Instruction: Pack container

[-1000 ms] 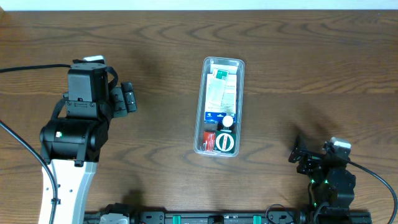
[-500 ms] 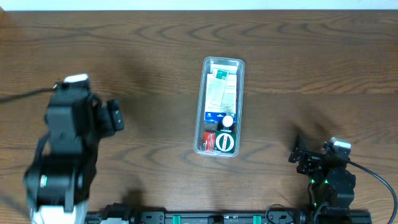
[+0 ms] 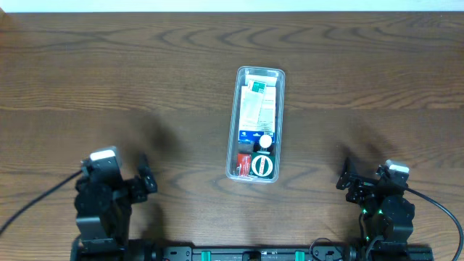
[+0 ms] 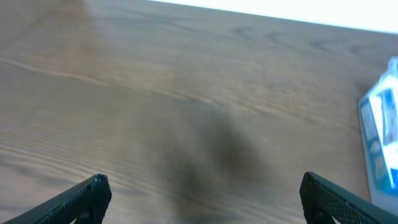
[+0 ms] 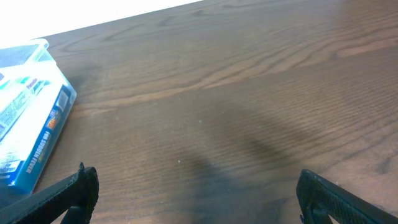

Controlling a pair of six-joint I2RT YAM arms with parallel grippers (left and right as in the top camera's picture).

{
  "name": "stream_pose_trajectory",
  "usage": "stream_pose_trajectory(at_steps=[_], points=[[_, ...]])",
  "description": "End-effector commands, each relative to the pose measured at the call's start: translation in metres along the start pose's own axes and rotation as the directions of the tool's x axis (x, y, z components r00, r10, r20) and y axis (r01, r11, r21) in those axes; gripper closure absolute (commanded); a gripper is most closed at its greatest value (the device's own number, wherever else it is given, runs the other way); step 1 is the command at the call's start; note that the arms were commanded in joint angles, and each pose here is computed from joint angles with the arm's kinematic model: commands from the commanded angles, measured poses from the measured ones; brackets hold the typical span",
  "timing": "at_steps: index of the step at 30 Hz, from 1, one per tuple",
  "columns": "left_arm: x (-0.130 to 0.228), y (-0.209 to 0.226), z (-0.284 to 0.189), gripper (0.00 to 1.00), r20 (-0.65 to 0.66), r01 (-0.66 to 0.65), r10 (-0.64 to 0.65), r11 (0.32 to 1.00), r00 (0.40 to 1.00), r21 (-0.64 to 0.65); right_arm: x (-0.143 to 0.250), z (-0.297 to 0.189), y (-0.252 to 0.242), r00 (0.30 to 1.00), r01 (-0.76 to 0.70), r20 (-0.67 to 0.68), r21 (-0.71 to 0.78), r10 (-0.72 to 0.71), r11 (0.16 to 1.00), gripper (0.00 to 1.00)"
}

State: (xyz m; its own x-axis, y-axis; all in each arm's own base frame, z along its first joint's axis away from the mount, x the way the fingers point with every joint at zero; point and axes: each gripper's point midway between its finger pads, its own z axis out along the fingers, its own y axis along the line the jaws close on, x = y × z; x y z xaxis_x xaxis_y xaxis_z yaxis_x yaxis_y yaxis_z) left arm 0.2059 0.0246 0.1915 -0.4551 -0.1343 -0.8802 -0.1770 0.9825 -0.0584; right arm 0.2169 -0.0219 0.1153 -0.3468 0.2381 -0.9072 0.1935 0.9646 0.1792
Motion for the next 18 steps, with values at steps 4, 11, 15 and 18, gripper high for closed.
stream_pose_trajectory(at_steps=[4, 11, 15, 18], points=[[0.036, -0.006, 0.016, 0.02, 0.003, 0.038, -0.038, 0.998, 0.999, 0.052, 0.000, 0.000, 0.000, 1.000, -0.006, 0.005, 0.000, 0.006, 1.000, 0.01], [0.071, -0.006, 0.034, 0.02, -0.037, 0.054, -0.052, 0.997, 0.998, 0.059, 0.000, 0.000, 0.000, 1.000, -0.006, 0.005, 0.000, 0.006, 1.000, 0.01], [0.080, -0.005, 0.038, 0.02, -0.034, 0.054, -0.052, 0.997, 0.998, 0.061, 0.000, 0.000, 0.000, 1.000, -0.006, 0.005, 0.000, 0.006, 1.000, 0.01], [0.084, -0.005, 0.040, 0.02, -0.026, 0.054, -0.053, 0.997, 0.998, 0.062, 0.000, 0.000, 0.000, 1.000, -0.006, 0.005, 0.000, 0.006, 1.000, 0.01]])
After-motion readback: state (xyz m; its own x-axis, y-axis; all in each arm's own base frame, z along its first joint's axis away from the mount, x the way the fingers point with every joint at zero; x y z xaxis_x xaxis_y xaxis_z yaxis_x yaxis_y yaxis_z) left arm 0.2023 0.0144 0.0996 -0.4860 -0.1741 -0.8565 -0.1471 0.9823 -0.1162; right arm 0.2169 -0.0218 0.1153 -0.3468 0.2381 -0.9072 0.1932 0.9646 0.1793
